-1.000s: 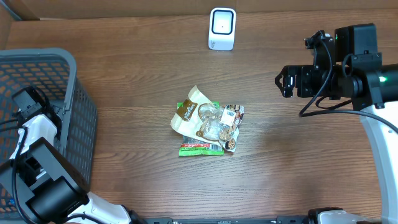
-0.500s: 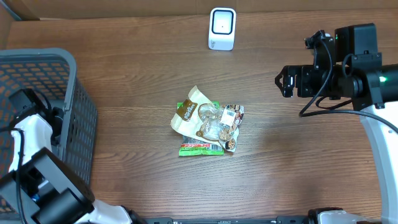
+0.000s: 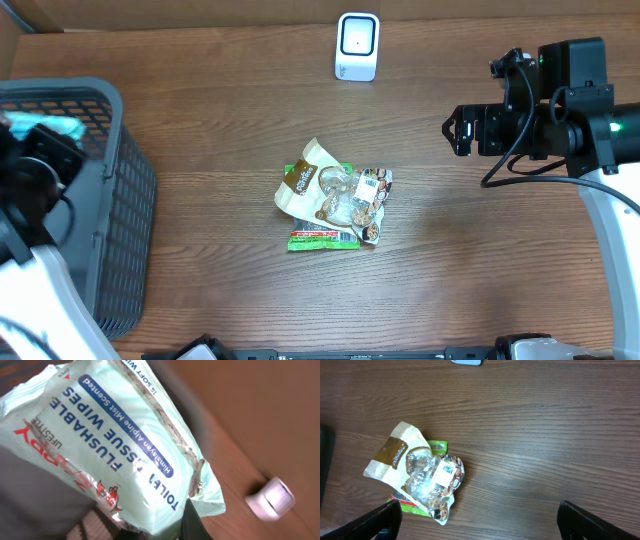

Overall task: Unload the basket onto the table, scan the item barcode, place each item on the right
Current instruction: 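Reach the left gripper into the basket and grasp the teal wipes pack, then place the teal wipes pack left of the other items and release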

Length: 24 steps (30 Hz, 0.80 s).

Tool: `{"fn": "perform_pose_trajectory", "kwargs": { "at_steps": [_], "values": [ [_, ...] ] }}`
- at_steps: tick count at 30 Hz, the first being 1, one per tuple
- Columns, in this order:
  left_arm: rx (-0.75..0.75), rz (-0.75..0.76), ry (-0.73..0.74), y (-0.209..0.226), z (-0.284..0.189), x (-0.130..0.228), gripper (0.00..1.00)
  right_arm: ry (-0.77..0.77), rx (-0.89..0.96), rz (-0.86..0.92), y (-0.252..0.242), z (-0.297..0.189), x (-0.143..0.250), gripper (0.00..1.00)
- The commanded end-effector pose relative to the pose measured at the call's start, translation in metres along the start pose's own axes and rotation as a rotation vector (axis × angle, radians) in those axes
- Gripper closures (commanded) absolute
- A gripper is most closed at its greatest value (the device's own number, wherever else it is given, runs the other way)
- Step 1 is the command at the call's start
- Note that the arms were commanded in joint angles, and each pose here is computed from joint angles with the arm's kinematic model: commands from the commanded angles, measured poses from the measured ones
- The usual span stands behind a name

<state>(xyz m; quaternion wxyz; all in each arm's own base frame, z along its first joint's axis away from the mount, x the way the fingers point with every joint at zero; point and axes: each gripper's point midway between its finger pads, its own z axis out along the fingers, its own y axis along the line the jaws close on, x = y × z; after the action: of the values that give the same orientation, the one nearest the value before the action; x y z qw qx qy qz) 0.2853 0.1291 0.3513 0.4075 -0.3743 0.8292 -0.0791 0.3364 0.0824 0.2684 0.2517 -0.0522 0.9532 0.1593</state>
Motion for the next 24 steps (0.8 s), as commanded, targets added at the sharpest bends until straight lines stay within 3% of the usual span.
{"fn": "perform_pose_trajectory", "kwargs": {
  "at_steps": [1,8,19,24],
  "values": [
    [0.125,0.168,0.058,-0.040,-0.019,0.032,0.96,-0.031,-0.014,-0.012,0.006,-0.006,-0.009,0.01],
    [0.193,0.394,0.317,-0.084,-0.005,0.121,0.96,-0.032,-0.014,-0.012,0.006,-0.006,-0.009,0.00],
    [0.078,0.677,0.756,-0.082,0.102,0.273,0.96,-0.031,-0.014,-0.012,0.006,-0.006,-0.009,0.00],
    [-0.011,0.715,0.907,-0.066,0.138,0.315,0.96,-0.030,-0.014,-0.012,0.006,-0.006,-0.009,0.00]
  ]
}}
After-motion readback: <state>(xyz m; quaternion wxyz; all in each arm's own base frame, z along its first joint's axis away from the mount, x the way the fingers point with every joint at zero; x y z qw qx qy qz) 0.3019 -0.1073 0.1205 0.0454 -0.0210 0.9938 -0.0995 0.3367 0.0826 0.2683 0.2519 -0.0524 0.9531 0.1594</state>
